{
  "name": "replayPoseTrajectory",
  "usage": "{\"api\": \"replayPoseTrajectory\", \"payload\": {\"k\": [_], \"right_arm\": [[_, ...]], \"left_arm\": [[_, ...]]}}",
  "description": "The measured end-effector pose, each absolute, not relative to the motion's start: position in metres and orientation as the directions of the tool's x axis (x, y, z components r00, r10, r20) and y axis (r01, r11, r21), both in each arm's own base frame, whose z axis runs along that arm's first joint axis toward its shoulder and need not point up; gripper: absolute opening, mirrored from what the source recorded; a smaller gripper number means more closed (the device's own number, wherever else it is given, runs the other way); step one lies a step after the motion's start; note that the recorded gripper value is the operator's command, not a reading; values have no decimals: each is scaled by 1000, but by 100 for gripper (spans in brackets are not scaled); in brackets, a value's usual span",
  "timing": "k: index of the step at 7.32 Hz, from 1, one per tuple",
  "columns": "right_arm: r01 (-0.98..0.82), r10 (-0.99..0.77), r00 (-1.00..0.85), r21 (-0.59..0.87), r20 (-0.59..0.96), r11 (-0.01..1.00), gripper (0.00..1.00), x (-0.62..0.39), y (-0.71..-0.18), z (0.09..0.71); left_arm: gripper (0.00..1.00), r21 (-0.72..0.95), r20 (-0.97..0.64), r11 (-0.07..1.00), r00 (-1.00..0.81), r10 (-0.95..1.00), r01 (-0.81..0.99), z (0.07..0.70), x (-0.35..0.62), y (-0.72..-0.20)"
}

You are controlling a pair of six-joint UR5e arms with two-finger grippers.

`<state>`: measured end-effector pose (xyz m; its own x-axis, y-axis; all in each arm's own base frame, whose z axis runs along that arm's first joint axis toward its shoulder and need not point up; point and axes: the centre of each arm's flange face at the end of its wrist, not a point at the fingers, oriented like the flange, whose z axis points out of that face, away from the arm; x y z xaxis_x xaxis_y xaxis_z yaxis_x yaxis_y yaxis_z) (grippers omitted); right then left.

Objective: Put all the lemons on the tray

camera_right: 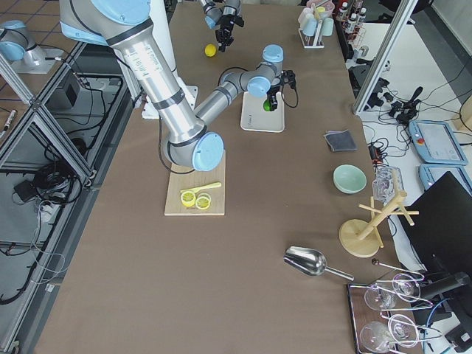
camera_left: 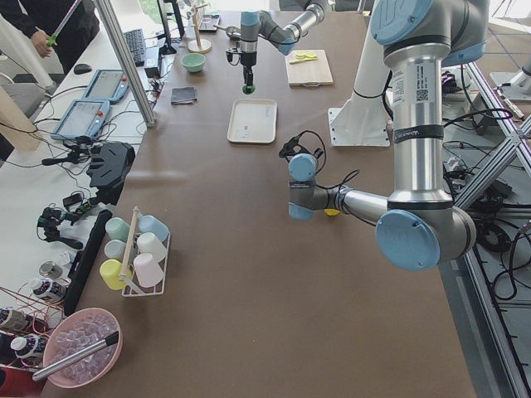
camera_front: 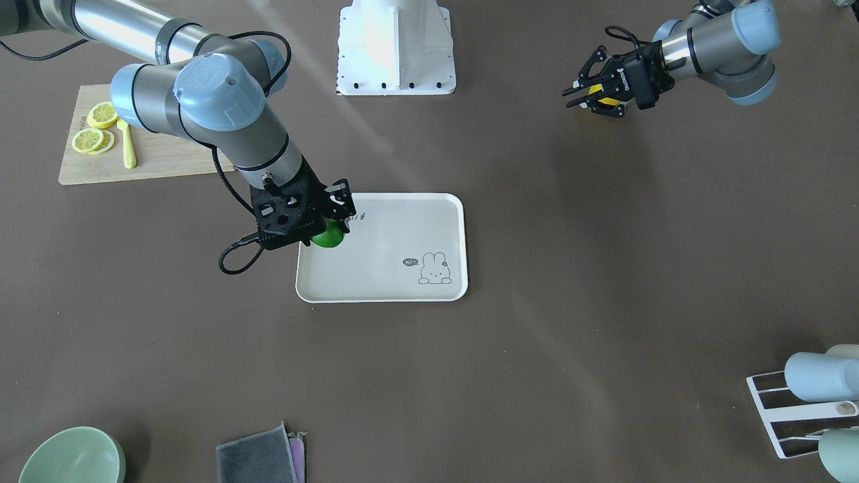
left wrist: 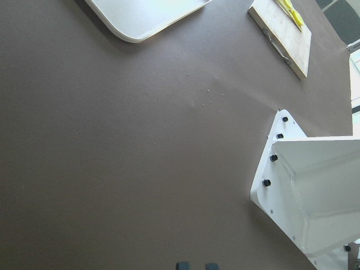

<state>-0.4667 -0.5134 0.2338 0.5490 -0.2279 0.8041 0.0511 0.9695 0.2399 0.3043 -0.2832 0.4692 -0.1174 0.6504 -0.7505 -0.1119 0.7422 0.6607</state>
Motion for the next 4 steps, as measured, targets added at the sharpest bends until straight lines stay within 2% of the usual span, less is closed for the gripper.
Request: {"api": "replayPoseTrajectory", "payload": {"k": [2,4], "right_arm": [[51,-226,550,238,804,970,0,-468,-514,234],[13,-170,579,199,798,980,0,-473,-525,248]], "left_arm": [[97,681,-732,726,-102,673,-98,484,284,-277],[97,751,-659,651,-71,749,-108,518,252,-259]]}}
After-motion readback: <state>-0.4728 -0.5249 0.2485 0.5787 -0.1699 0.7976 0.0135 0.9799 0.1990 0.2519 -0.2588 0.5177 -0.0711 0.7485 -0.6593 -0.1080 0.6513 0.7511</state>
